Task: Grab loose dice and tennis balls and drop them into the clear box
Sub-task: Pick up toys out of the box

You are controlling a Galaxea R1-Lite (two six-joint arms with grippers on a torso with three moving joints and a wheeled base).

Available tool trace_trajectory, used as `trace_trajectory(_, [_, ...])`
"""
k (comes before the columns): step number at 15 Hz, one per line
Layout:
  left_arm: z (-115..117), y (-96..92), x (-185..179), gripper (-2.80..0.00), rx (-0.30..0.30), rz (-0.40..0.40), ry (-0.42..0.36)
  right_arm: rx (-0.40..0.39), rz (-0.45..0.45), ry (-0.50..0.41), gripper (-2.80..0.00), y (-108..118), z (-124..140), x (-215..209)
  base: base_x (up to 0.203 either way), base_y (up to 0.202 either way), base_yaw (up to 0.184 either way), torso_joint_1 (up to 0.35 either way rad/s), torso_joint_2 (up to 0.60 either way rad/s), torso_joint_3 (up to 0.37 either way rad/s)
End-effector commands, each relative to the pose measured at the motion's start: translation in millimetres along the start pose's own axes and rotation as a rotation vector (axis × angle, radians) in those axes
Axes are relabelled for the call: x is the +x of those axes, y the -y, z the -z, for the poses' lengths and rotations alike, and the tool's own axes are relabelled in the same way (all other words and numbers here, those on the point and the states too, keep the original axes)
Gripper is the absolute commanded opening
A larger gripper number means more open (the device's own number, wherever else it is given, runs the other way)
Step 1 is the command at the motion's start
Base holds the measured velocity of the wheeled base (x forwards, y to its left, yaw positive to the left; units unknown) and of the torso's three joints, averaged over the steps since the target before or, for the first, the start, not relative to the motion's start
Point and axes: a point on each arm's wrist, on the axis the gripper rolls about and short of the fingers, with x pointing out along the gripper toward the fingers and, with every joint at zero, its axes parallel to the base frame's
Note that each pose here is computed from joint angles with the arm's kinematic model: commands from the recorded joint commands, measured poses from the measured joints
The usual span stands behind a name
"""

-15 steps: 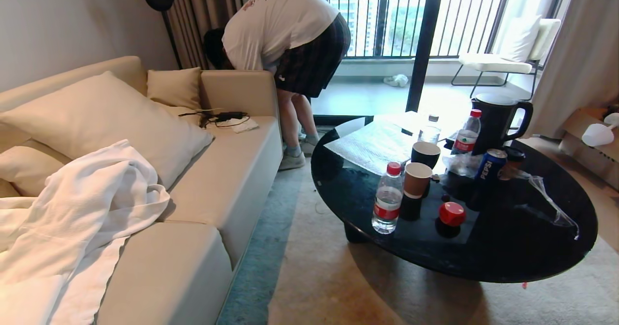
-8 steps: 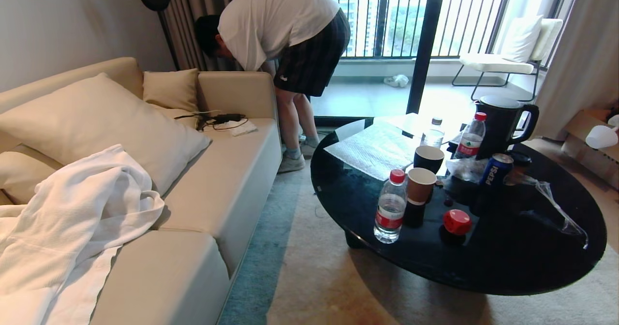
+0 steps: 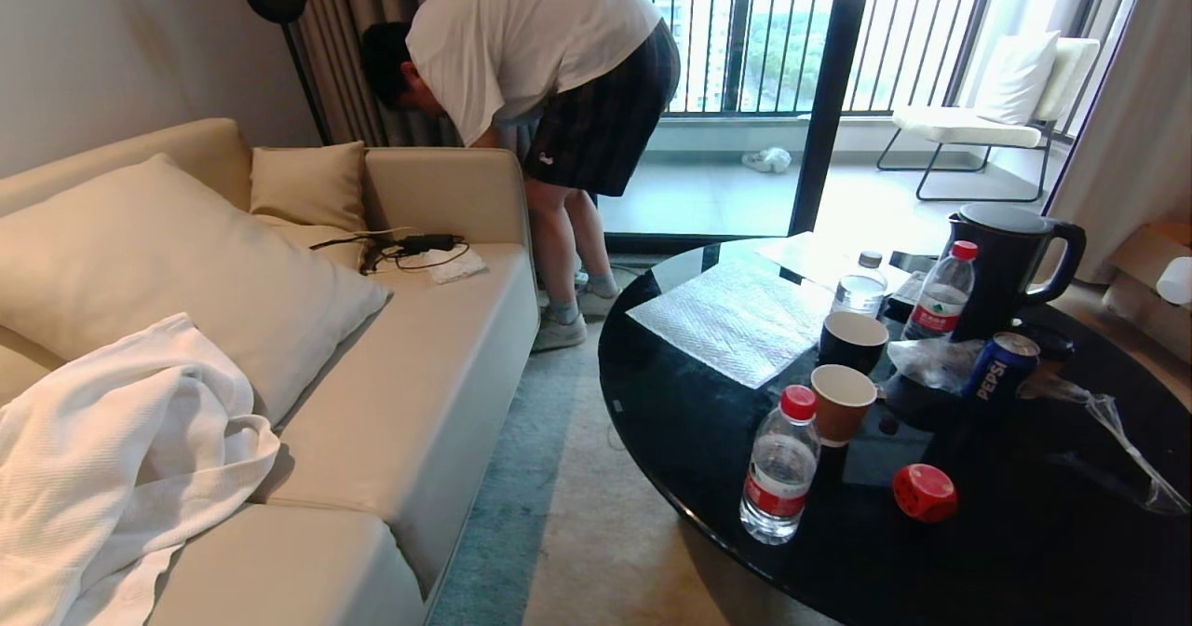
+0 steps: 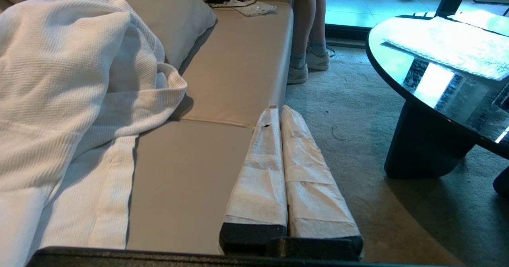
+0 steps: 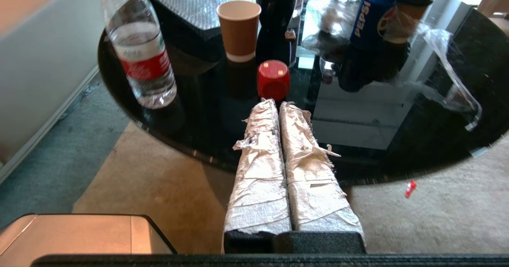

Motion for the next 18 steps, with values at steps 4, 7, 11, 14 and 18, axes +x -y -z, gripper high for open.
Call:
trace_trajectory(4, [0.4, 0.0, 0.2, -2.80, 0.000, 0.000, -0.002, -0.001, -0.003, -0.002, -2.80, -0.1, 0.0, 0.1, 0.178, 0.000, -0.002, 0.004, 0.01, 0.000])
trace_trajectory(7, [0.4, 0.0, 0.1, -2.80, -0.001, 0.000, -0.002, -0.006, -0.007, -0.002, -2.80, -0.1, 0.0, 0.1, 0.038, 0.000, -0.001, 0.001, 0.00, 0.000])
trace_trajectory(11, [0.0, 0.0, 0.0, -2.80, -0.001, 0.000, 0.000, -0.007, -0.007, -0.003, -2.80, -0.1, 0.2, 0.1, 0.000, 0.000, 0.000, 0.000, 0.00, 0.000])
trace_trajectory(14, [0.0, 0.0, 0.0, -2.80, -0.001, 0.000, 0.000, -0.007, -0.007, -0.003, -2.80, -0.1, 0.2, 0.1, 0.000, 0.000, 0.000, 0.000, 0.00, 0.000])
trace_trajectory(18, [0.4, 0.0, 0.1, -2.80, -0.002, 0.000, -0.002, -0.009, -0.008, -0.003, -2.80, -0.2, 0.2, 0.1, 0.000, 0.000, 0.000, 0.000, 0.00, -0.084])
